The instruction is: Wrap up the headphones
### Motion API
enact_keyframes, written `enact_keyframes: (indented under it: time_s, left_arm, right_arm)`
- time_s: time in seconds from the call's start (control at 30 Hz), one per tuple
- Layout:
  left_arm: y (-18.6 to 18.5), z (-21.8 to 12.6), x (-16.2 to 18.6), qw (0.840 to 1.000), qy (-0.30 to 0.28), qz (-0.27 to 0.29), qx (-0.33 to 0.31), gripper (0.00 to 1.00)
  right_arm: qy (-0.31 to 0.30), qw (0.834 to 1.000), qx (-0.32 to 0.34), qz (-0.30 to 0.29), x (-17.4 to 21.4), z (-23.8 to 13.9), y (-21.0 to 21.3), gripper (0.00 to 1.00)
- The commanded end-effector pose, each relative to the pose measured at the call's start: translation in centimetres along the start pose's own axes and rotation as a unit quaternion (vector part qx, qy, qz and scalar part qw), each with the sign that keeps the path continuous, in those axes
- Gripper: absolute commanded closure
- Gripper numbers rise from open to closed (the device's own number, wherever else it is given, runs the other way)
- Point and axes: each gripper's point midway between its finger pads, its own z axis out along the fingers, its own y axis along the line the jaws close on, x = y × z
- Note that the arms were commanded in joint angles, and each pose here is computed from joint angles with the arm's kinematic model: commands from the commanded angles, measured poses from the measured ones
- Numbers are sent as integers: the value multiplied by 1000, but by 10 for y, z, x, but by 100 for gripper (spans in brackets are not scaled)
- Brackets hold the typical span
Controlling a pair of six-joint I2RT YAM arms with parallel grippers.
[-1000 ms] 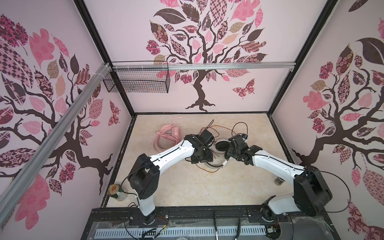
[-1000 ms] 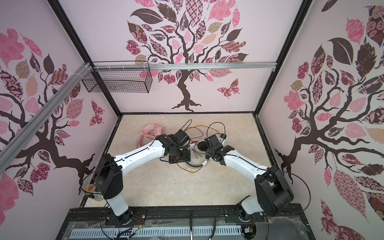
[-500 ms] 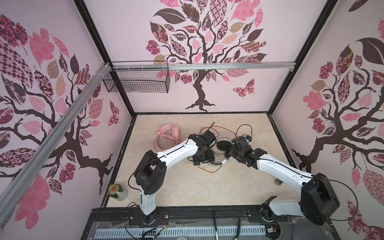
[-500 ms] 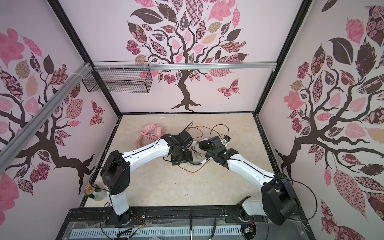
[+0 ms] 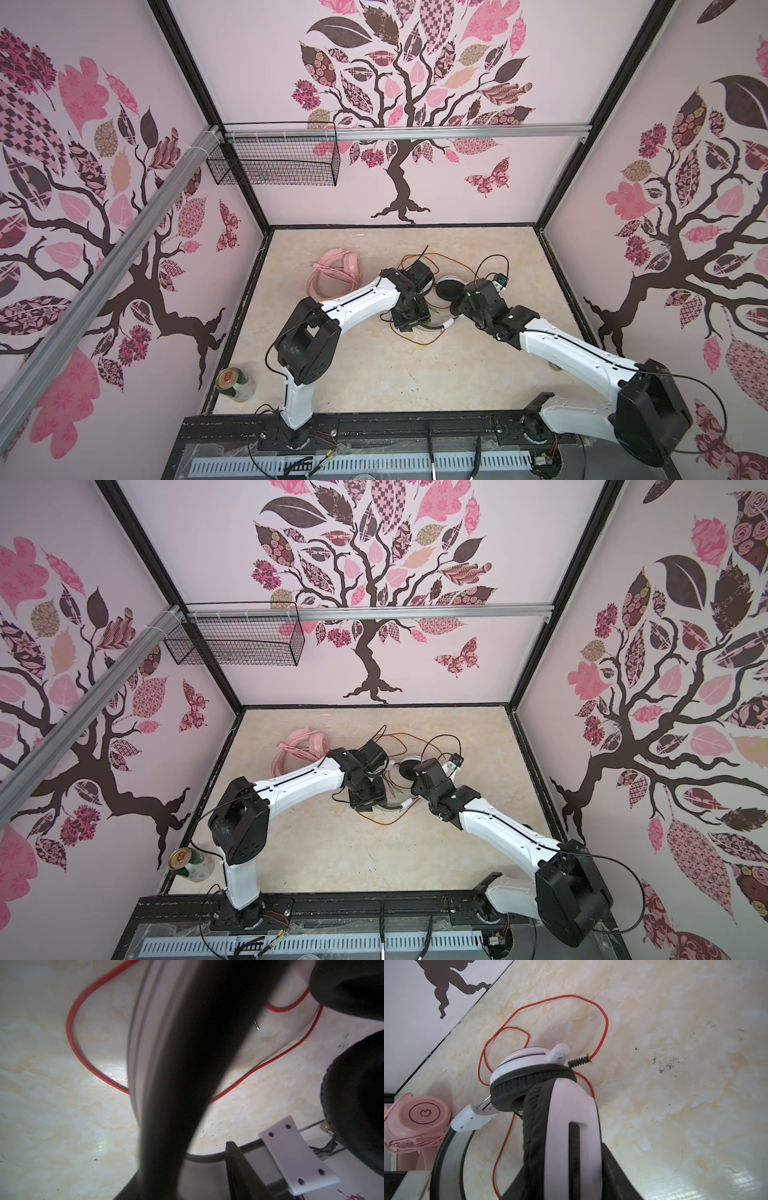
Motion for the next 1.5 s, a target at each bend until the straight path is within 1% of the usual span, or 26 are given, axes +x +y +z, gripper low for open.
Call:
enact_keyframes:
  time_s: [0.0, 0.07, 0.13, 0.23, 0.3, 0.37, 0.4, 0.43, 0.5, 0.53, 0.6, 0.7, 0.73, 0.77, 0.87, 0.97, 1.07, 1.17, 1.27, 1.37, 1.47]
  left_arm:
    - [-3, 1, -4, 1000, 1, -5, -1, 54]
    - [-1, 0, -5, 1000, -2, -4, -5, 58]
    - [1, -1, -5, 1000, -1, -4, -7, 60]
    - [2, -1, -5, 1000, 0, -4, -6, 68]
    - [1, -2, -5, 1000, -3, 0, -1, 78]
    - [0, -3, -6, 1000, -8, 3, 11, 83]
    - [-1, -3, -7, 1000, -12, 7, 17, 90]
    - [-2, -4, -8, 1000, -17, 8, 25, 100]
    - [2, -3, -11, 999, -18, 8, 28, 100]
    - [4, -2, -12, 999, -16, 9, 27, 100]
    - [11, -1, -16, 1000, -14, 10, 21, 100]
    - [22, -6, -21, 999, -25, 23, 14, 100]
    - [25, -10, -23, 999, -32, 31, 13, 100]
    - [26, -14, -25, 998, -39, 41, 15, 100]
    - [38, -29, -31, 996, -64, 63, 0, 100]
    - [51, -45, -36, 993, -79, 82, -18, 100]
    - [57, -64, -40, 990, -101, 100, -25, 100]
    - [57, -84, -38, 986, -116, 122, -16, 100]
    - [65, -110, -37, 983, -133, 124, -19, 100]
    - [74, -136, -35, 983, -146, 113, 12, 100]
    - [90, -162, -32, 982, -158, 101, 19, 100]
  right_arm:
    - [-57, 996, -58, 46, -30, -18, 28, 61]
    - [-56, 996, -59, 47, -28, -18, 28, 61]
    - [-54, 995, -61, 49, -28, -19, 29, 62]
    - [-55, 995, -66, 50, -28, -21, 30, 62]
    - [-55, 995, -69, 50, -28, -22, 31, 63]
    - [-56, 995, -72, 48, -29, -25, 30, 62]
    - [-57, 995, -73, 46, -28, -25, 30, 61]
    - [-58, 994, -78, 41, -28, -26, 30, 59]
    - [-60, 994, -88, 22, -26, -25, 30, 48]
    - [-60, 994, -97, 5, -25, -26, 32, 40]
    - [-58, 991, -113, -40, -21, -28, 36, 30]
    - [-69, 986, -116, -99, -23, -33, 31, 14]
    - [-70, 984, -118, -116, -27, -37, 29, 14]
    - [-67, 984, -117, -119, -32, -39, 22, 14]
    - [-37, 989, -111, -87, -50, -36, -4, 14]
    - [-22, 993, -100, -61, -63, -31, -33, 14]
    - [-26, 995, -86, -39, -68, -27, -53, 14]
    - [-22, 996, -84, -17, -62, -21, -59, 12]
    - [-17, 996, -87, -6, -58, -16, -59, 12]
    - [-17, 996, -84, -11, -54, -10, -64, 12]
    - [-2, 996, -90, -20, -44, -1, -65, 13]
